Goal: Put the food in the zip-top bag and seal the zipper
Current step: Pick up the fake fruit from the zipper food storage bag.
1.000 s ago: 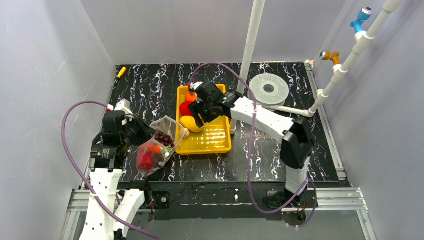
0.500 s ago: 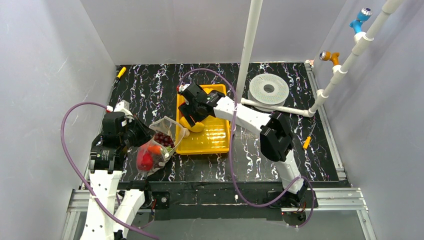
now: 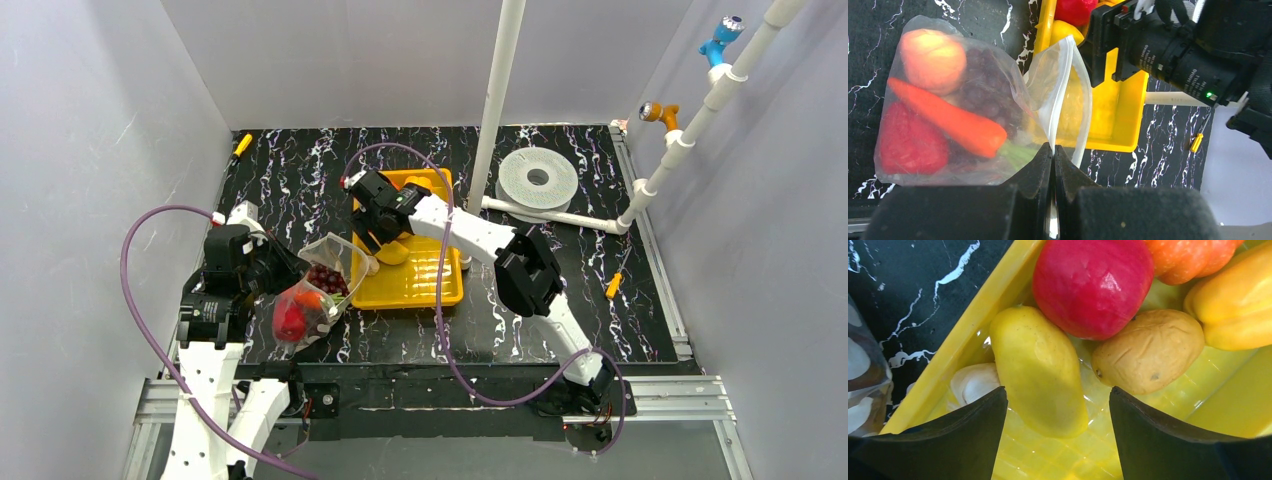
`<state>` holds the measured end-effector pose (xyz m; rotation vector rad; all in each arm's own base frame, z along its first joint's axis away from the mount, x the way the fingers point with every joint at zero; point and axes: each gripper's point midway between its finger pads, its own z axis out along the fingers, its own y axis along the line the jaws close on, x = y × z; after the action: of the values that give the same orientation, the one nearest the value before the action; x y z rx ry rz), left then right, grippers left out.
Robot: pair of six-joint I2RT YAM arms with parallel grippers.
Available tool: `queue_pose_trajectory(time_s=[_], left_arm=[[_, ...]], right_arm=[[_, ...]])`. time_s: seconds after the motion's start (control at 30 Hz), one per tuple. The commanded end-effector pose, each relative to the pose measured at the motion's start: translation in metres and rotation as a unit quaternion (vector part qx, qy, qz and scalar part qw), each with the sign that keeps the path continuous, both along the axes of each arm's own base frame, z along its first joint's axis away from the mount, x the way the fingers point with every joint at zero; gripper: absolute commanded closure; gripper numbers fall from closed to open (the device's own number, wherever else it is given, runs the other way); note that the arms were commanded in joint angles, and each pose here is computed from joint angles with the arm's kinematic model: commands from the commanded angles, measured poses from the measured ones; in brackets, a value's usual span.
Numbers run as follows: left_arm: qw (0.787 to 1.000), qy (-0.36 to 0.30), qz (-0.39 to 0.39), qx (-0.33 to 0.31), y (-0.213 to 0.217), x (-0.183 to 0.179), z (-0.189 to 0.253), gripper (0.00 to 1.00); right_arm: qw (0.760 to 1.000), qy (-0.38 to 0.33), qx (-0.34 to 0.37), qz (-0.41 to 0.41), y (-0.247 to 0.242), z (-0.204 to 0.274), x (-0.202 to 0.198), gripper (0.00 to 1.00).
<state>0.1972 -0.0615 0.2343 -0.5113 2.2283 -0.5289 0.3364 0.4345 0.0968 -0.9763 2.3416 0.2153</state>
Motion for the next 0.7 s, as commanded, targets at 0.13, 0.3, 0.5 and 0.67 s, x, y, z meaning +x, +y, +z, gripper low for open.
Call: queue_pose_trajectory(time_s=[0.13, 0.3, 0.5, 0.67], left_arm=[[1.0, -0.013, -0.003, 0.002, 0.0, -0.003, 0.011, 1.0], [1.0, -0.012, -0.005, 0.0, -0.001, -0.003, 0.01, 1.0], [1.0, -0.01, -0.005, -0.001, -0.001, -0.004, 0.009, 1.0], [1.0, -0.008, -0.005, -0.001, -0.001, -0.005, 0.007, 1.0]], right_arm=[[1.0, 0.018, 0.01, 0.023, 0.012, -0.009, -0.006, 0.15], [0.999, 0.038, 0.021, 0.024, 0.017, -0.019, -0.011, 0.15], [0.998, 0.045, 0.017, 0.026, 0.019, -0.03, -0.012, 0.15], [0.998, 0.05, 0.009, 0.026, 0.019, -0.038, -0.012, 0.15]])
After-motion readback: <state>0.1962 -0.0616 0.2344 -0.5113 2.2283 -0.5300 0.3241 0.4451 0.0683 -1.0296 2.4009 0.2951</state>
